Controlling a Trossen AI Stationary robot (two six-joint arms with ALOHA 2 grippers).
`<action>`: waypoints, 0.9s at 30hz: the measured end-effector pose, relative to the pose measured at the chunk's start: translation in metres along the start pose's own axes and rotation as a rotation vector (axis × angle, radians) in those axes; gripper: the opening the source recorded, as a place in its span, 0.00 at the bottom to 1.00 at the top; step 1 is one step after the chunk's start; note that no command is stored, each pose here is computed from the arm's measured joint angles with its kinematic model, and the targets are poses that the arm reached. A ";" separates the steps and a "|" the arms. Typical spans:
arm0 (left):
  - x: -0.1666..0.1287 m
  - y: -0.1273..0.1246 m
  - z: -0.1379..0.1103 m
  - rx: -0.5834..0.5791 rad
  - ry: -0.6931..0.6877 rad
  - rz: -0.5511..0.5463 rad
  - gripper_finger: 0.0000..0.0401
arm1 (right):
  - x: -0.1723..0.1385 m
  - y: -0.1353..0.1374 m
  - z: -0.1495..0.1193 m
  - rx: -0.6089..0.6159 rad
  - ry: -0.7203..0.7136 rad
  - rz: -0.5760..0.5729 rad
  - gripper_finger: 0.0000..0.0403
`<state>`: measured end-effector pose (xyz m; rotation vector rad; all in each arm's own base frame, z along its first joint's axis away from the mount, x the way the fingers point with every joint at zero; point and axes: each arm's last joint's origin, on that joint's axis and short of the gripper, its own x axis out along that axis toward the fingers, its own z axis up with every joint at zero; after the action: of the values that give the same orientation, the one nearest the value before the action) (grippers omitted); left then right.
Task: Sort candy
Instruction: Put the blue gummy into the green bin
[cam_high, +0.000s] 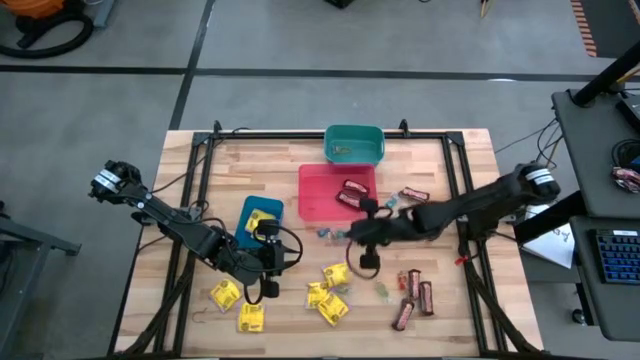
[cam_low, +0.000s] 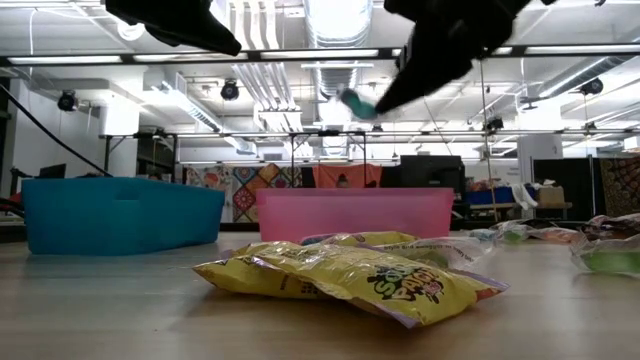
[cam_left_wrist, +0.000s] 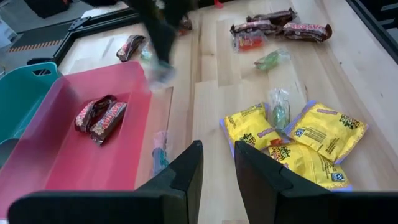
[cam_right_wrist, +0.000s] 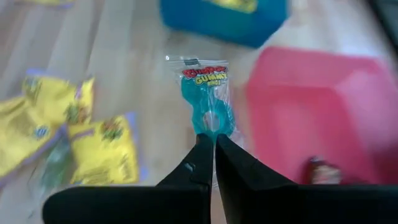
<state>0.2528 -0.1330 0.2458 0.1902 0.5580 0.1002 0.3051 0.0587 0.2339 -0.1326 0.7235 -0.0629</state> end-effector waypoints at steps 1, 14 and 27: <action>0.000 0.000 0.000 0.000 0.001 0.000 0.19 | -0.004 -0.007 0.002 0.005 -0.015 -0.015 0.02; 0.000 0.000 -0.001 -0.016 0.002 0.000 0.19 | -0.022 -0.127 -0.001 0.029 -0.013 -0.319 0.02; 0.000 0.000 -0.001 -0.026 -0.001 0.017 0.19 | -0.004 -0.212 -0.044 0.075 0.193 -0.488 0.02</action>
<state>0.2525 -0.1325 0.2452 0.1697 0.5538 0.1234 0.2704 -0.1555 0.2338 -0.2310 0.8677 -0.5748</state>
